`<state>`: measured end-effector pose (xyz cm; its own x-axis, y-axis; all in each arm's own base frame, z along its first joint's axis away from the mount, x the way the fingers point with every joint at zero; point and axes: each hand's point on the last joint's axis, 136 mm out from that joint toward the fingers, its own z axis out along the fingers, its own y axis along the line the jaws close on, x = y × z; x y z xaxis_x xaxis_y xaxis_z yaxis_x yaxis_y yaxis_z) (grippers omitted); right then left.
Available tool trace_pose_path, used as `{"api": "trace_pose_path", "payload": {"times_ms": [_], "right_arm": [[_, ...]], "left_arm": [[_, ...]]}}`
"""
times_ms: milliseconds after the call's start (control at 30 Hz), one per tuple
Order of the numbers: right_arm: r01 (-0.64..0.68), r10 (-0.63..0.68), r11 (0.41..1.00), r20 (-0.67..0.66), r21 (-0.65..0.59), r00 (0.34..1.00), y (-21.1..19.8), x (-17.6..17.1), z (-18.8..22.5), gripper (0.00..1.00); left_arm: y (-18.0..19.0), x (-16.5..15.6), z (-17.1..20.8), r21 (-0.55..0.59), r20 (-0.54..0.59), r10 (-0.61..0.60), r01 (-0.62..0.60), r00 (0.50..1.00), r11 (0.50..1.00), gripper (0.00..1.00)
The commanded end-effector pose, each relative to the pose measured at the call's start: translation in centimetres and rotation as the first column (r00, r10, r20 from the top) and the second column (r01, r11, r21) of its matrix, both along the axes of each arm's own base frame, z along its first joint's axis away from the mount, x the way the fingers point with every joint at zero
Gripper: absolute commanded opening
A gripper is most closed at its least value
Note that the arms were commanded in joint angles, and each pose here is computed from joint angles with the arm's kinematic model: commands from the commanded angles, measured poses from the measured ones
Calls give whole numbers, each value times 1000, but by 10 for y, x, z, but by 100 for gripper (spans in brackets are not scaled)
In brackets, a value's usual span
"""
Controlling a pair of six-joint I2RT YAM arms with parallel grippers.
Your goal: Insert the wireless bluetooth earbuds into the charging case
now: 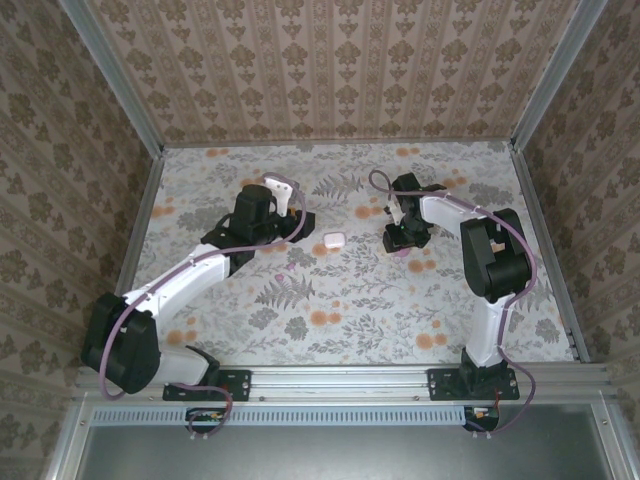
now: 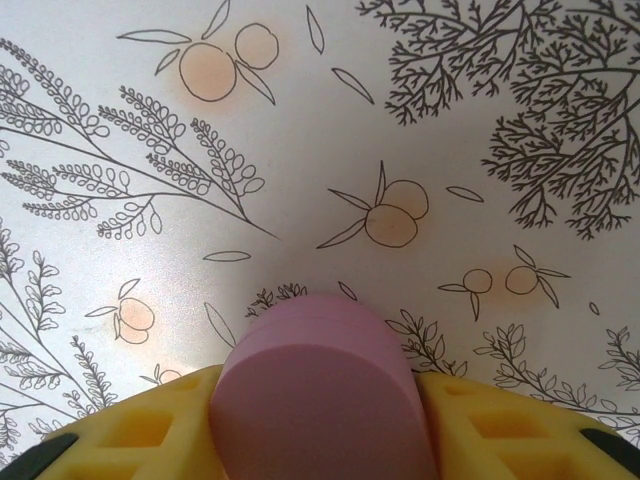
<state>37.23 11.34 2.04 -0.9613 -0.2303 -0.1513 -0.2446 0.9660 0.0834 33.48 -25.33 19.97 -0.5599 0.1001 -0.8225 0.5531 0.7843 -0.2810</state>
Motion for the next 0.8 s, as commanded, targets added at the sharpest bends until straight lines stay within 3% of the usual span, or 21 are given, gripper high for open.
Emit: {"api": "trace_pose_path", "payload": {"times_ms": [0,167,300,500,633,767], "right_arm": [[8,-8,1000,25,6,1000,1,-4,21,40],[-19,-1,981,102,194,995,28,-9,61,40],[-83,19,925,171,371,985,55,-17,103,41],[-205,87,797,229,568,970,90,-35,153,42],[-289,149,724,267,626,952,108,-47,167,42],[-373,200,687,332,623,922,119,-54,169,43]], "left_arm": [[-4,-1,-2,-6,8,-25,25,1000,1000,59],[-10,-4,3,-27,30,-74,75,997,997,59],[-26,-17,14,-68,90,-202,209,975,976,59],[-52,-48,15,-95,150,-450,466,880,880,58],[-61,-59,9,-104,141,-526,541,839,835,58],[-69,-69,6,-100,152,-578,594,802,798,58]]}}
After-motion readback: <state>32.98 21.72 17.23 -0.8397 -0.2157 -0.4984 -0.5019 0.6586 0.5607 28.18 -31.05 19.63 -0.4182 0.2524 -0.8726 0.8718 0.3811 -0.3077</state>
